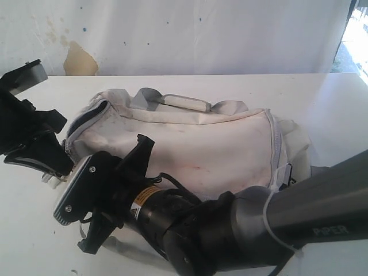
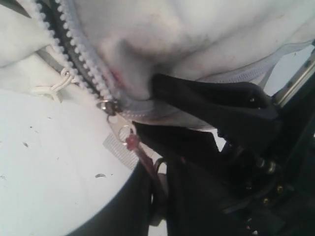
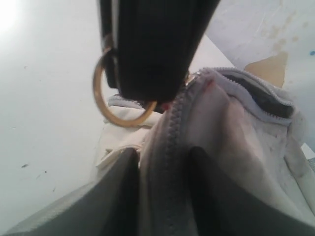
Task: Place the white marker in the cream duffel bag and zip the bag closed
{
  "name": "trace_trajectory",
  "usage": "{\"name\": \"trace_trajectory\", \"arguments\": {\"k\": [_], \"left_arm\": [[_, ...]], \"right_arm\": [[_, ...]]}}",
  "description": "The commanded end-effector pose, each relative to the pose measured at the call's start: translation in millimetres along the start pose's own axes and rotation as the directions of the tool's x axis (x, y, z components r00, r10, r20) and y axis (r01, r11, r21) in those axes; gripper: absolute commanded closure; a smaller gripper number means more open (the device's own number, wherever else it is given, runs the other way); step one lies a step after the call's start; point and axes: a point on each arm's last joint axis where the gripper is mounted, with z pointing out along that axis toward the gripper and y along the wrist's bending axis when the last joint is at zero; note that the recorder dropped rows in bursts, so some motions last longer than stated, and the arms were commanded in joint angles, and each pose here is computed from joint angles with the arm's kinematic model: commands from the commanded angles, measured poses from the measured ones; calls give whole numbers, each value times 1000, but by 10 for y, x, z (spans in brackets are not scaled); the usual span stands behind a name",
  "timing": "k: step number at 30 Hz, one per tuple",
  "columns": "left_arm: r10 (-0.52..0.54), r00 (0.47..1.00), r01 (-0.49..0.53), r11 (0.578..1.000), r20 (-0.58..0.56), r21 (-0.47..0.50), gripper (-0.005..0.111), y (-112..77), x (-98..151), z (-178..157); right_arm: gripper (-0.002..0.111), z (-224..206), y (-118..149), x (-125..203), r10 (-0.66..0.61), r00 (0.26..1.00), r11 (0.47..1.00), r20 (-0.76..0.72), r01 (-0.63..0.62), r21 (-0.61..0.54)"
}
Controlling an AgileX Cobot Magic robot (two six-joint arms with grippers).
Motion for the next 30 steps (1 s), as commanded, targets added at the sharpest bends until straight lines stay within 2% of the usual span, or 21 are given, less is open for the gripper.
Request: {"name": "trace_trajectory", "arguments": {"k": [1,3,6,10,18,23,27,30], "left_arm": [[13,1000,-13,1000,-4,22,107,-54,13,-35],[15,1000,-15,1000,-4,16,107,-48,12,-34],[24,999,-24,1000,28,-1,107,-53,5,-63],[55,995,-48,995,83,-82,107,-68,-42,-200],[82,961,-30,980,263,-196,107,-6,-189,-290],[104,945,-29,971,310,-238,107,26,-237,-312],[131,909,-7,954,395,-300,107,78,-319,-361],[158,864,6,946,477,-324,107,90,-398,-408]], "right_arm": [[97,9,-4,0,-7,1000,1000,2,7,4],[108,9,3,19,6,1000,1000,-19,-6,-3],[108,6,10,68,47,996,999,-74,-47,-7],[108,-5,-11,148,105,982,994,-154,-101,30],[108,-40,8,163,47,978,998,-203,-52,-18],[108,-43,19,170,46,976,998,-213,-54,-31],[108,-45,30,178,38,974,998,-222,-49,-45],[108,-50,52,193,-21,972,997,-236,2,-82]]}}
